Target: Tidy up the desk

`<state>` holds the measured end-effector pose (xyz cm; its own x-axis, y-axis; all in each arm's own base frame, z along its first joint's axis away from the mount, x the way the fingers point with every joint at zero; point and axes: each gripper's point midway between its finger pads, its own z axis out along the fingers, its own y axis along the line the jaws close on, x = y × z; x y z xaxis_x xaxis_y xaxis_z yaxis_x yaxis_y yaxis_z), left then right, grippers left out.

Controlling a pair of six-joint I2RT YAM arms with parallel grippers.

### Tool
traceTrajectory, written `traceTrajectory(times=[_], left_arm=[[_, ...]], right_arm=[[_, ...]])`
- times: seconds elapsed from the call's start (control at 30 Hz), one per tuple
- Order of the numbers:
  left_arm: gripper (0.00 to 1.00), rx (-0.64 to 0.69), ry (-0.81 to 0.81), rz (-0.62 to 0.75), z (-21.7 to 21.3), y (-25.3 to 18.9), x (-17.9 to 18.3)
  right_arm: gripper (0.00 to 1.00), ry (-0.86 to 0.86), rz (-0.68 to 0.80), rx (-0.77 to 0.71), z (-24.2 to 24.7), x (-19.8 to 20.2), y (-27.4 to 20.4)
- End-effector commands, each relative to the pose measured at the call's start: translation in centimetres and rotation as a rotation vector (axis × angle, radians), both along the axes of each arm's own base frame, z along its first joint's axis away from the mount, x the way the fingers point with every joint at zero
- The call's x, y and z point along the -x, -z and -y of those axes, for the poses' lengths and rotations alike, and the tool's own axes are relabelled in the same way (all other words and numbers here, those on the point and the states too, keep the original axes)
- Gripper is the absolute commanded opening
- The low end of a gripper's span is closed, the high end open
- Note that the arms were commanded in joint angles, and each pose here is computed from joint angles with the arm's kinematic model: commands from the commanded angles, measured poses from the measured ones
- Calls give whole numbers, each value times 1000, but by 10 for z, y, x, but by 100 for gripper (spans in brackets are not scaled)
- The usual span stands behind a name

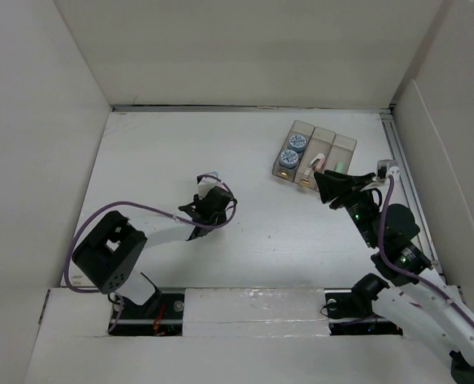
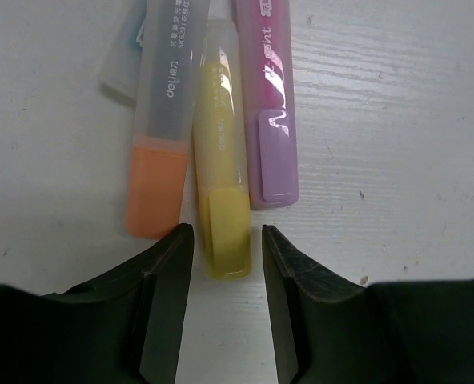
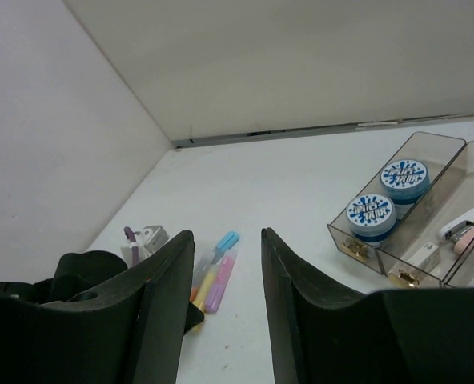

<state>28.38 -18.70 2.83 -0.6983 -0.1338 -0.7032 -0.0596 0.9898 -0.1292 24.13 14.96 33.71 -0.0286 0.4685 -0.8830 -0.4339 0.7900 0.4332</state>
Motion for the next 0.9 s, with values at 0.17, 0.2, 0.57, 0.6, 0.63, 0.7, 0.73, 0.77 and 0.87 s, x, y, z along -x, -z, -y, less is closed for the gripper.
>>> traceTrajectory(times=[0.17, 0.2, 0.57, 0.6, 0.63, 0.7, 0.73, 0.77, 0.87], left_arm=[[38, -40, -26, 18, -1, -2, -12], [38, -39, -23, 10, 0, 0, -12], [0, 4, -22, -17, -1, -4, 4], [0, 34, -23, 10, 3, -15, 4], [0, 23, -18, -3, 2, -17, 11], [0, 68, -5, 23, 10, -37, 14], [0, 75, -4, 26, 8, -43, 16], [0, 97, 6, 43, 12, -52, 17], [0, 196, 30, 110, 19, -87, 18]], right_arm=[[45, 13, 60, -43, 5, 4, -20], [45, 8, 58, -41, 4, 4, -20], [45, 5, 59, -40, 3, 3, -20], [45, 4, 56, -38, 2, 3, -20], [45, -2, 57, -37, 1, 3, -20], [45, -1, 52, -34, 0, 2, -18], [45, 2, 49, -32, 0, 1, -17], [45, 1, 48, -31, 0, 1, -17], [45, -2, 49, -31, -1, 1, -17]])
